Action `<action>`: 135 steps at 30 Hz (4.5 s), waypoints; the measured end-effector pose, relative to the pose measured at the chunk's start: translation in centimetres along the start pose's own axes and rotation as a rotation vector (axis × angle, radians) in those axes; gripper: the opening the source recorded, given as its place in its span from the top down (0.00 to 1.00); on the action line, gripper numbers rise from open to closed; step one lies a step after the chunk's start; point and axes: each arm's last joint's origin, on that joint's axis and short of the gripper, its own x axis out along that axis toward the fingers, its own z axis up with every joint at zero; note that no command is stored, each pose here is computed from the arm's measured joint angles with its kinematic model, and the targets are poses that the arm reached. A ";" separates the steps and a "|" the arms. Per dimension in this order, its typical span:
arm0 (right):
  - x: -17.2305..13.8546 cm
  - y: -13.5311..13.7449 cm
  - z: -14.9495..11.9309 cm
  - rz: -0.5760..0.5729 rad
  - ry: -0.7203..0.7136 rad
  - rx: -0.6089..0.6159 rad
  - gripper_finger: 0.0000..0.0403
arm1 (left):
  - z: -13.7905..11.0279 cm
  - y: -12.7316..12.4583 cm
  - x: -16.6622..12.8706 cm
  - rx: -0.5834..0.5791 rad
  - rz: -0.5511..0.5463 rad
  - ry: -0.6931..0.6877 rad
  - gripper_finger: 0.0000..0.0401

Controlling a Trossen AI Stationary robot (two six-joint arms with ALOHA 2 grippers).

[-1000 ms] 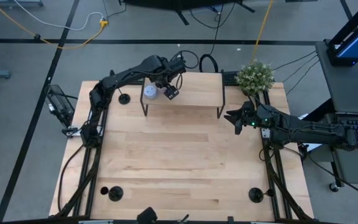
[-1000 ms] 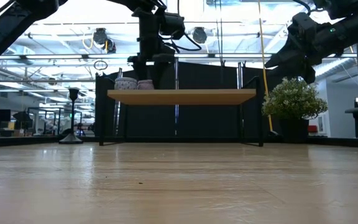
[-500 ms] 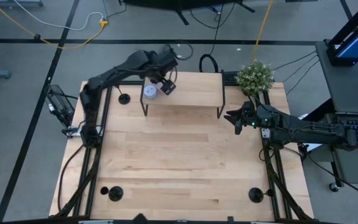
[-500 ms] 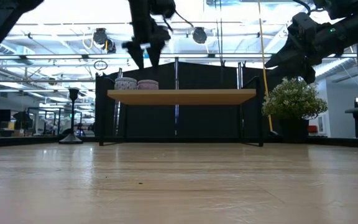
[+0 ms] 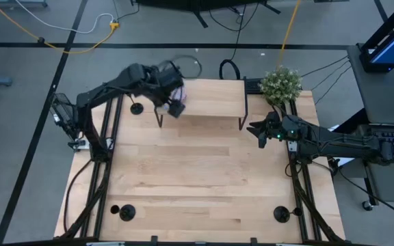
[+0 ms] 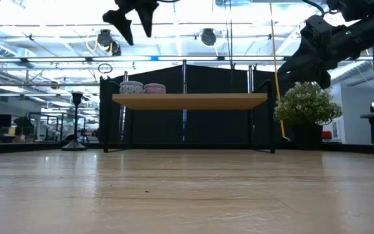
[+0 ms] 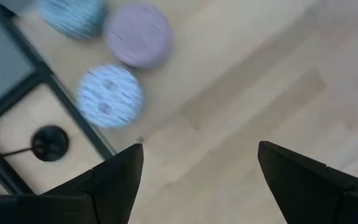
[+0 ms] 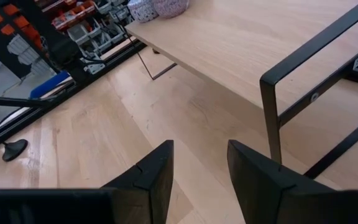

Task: Pick & Place candle stick holders
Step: Adjust the white scented candle on the shelf, then put the top black candle holder on the shelf

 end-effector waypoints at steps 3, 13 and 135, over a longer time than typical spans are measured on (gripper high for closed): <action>0.0 0.0 0.0 0.000 0.000 0.000 0.65 | -1.0 -1.2 1.7 0.030 0.032 0.067 0.22; 0.0 0.0 0.0 0.001 0.000 0.000 0.65 | -2.4 -0.2 8.2 -0.073 0.279 0.156 0.27; 0.0 0.1 0.0 0.026 0.006 0.049 0.65 | -3.9 17.9 12.6 -0.283 0.406 0.312 0.50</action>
